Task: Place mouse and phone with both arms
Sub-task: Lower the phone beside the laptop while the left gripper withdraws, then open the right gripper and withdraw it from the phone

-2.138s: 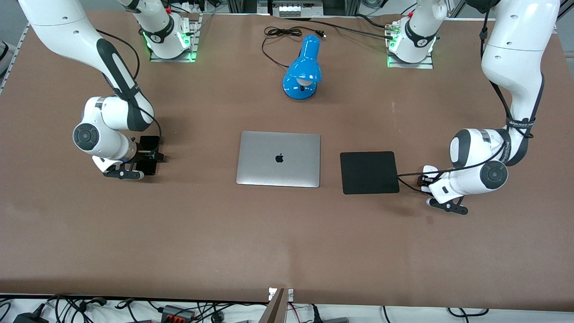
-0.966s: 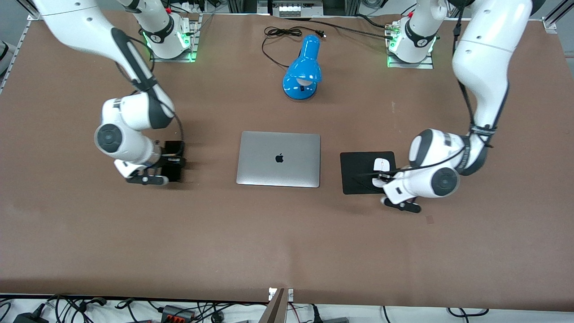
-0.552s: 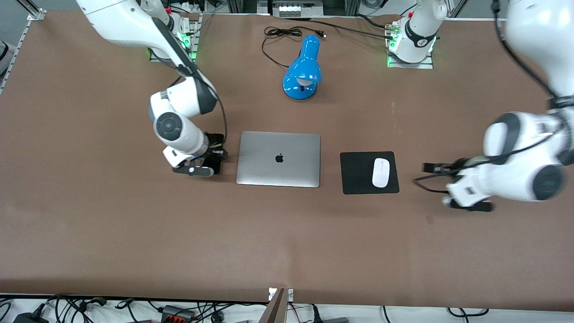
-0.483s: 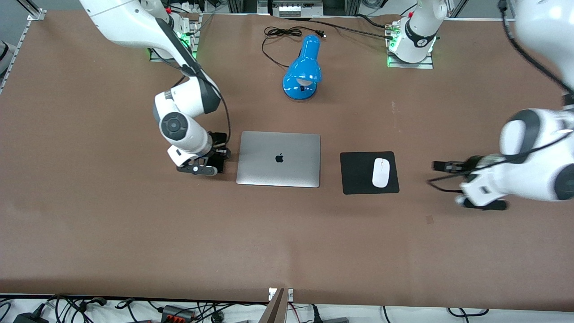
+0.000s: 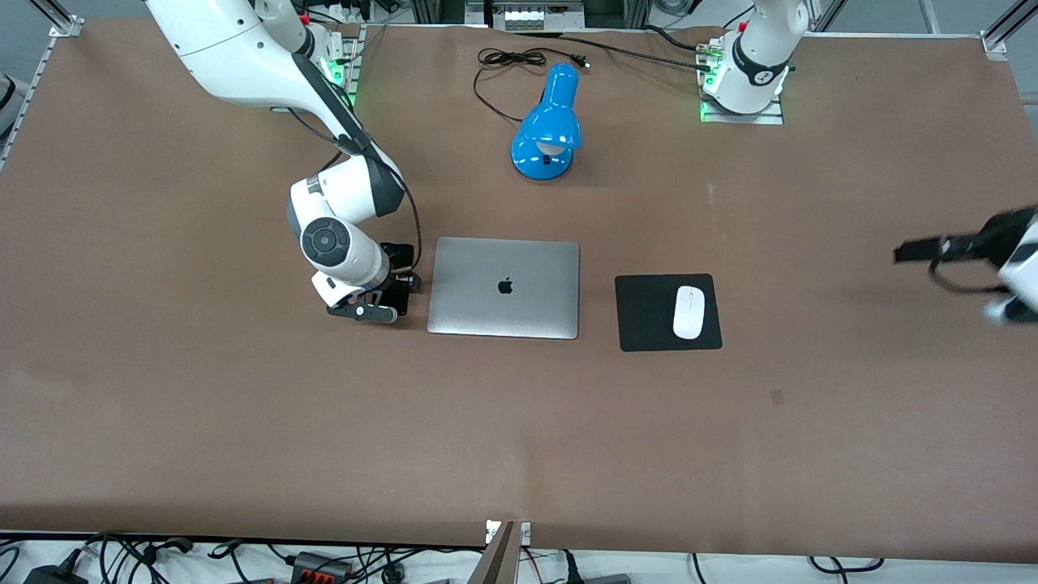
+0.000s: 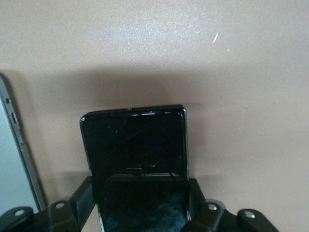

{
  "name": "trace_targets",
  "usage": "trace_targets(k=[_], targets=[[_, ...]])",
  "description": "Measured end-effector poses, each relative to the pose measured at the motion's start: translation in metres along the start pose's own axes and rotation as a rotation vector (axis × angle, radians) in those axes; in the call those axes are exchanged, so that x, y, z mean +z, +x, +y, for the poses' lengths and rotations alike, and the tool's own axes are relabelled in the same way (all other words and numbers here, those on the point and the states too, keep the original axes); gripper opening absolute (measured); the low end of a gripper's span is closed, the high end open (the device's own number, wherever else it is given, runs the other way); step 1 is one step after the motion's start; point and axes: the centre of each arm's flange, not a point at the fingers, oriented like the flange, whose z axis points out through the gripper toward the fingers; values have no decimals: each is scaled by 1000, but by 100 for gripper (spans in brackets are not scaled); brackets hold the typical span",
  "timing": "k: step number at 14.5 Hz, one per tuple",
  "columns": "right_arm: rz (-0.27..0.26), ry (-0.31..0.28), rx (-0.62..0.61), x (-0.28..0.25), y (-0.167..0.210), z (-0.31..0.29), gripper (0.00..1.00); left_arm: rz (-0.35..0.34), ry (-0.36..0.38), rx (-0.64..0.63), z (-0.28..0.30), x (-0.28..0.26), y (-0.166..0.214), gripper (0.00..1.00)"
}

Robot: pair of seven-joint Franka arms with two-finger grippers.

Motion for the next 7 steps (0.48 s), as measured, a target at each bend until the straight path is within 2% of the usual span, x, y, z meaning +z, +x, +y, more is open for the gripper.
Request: trace_targets(k=[2, 5, 7], targets=[[2, 1, 3, 1, 1, 0, 80, 31, 4, 27, 18, -19, -20, 100], [35, 20, 9, -19, 10, -4, 100, 64, 21, 59, 56, -23, -38, 100], [50, 23, 12, -61, 20, -7, 100, 106, 35, 54, 60, -10, -47, 100]])
